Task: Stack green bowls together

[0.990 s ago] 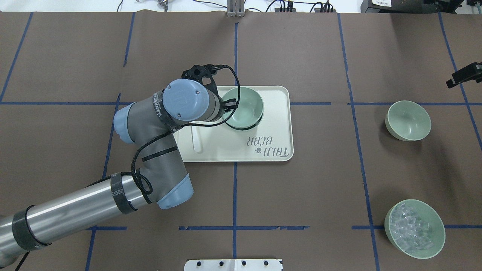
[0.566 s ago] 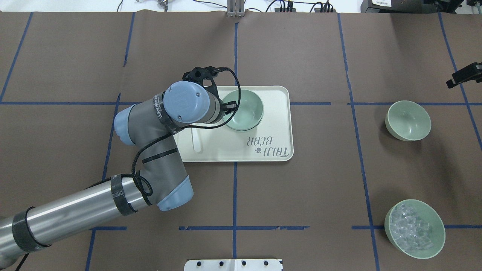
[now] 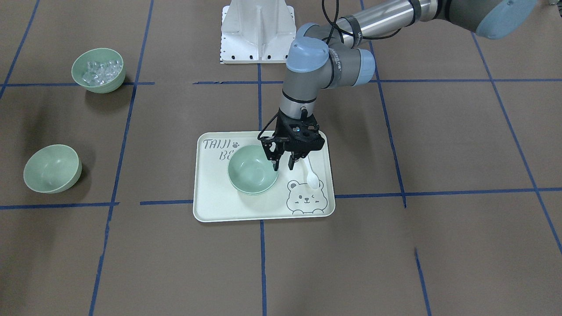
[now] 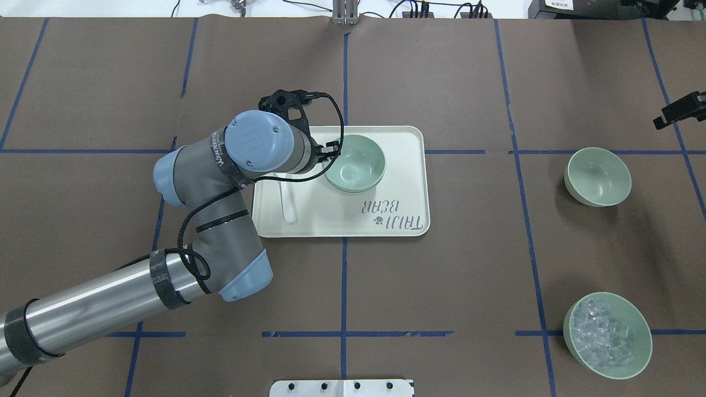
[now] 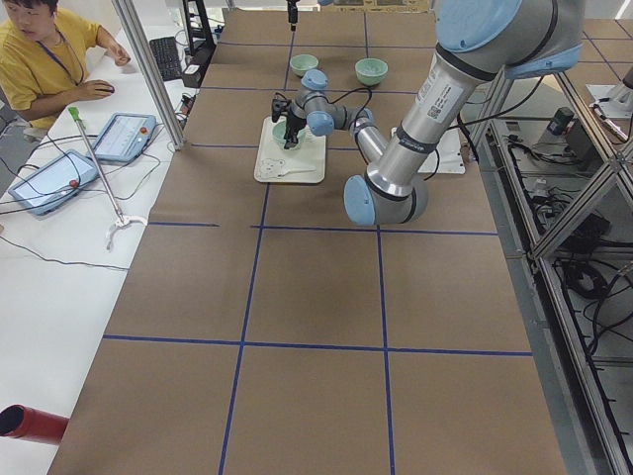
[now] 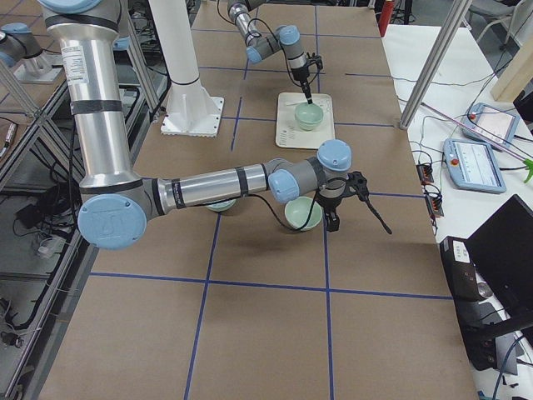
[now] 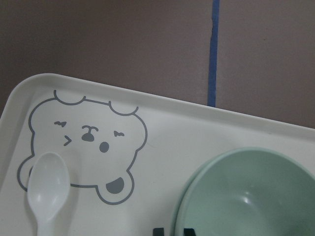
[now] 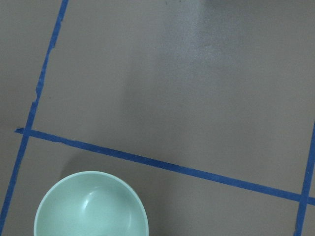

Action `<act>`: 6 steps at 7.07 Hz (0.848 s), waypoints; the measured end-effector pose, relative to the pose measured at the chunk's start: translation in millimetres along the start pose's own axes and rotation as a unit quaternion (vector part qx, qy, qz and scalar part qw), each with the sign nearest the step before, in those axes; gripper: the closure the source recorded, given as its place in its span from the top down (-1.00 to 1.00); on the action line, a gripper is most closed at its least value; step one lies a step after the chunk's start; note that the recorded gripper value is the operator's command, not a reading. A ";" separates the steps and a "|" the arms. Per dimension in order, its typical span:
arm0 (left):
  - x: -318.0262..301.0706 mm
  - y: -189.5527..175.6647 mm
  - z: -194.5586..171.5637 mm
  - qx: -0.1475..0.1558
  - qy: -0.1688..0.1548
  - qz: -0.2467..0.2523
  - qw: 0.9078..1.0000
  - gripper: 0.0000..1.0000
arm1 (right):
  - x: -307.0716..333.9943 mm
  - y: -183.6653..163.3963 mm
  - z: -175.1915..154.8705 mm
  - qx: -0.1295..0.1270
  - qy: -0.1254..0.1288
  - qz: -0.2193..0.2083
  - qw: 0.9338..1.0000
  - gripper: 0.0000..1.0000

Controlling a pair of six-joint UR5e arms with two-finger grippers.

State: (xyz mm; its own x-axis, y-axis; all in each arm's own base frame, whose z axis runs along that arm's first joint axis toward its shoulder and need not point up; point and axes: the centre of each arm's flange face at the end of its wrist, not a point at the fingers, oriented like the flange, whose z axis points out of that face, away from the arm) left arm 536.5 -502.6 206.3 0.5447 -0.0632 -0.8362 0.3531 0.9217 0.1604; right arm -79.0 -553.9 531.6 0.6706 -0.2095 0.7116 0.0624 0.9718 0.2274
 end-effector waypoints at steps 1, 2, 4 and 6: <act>-43.7 -37.2 -24.7 -0.019 0.008 0.036 0.999 1.00 | -11.0 -0.2 0.9 0.000 -0.003 0.014 1.000 1.00; -106.9 -81.5 -54.0 -0.036 0.012 0.084 0.996 1.00 | -30.2 0.2 5.0 -0.003 -0.008 0.029 1.000 1.00; -280.3 -159.6 -108.6 -0.043 -0.020 0.198 0.979 1.00 | -51.2 5.5 17.4 -0.008 0.003 0.040 0.999 1.00; -478.6 -195.3 -177.7 -0.055 -0.060 0.289 0.954 1.00 | -55.5 9.7 34.7 -0.012 0.033 0.033 0.999 0.99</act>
State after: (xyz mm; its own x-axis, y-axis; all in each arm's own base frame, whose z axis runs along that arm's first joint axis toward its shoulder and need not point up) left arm 71.6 -584.3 482.0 0.7098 0.4304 -0.5577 -0.1111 0.8502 0.5146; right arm -141.2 -536.6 517.3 0.7204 -0.1383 0.6796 0.0331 0.9857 0.1655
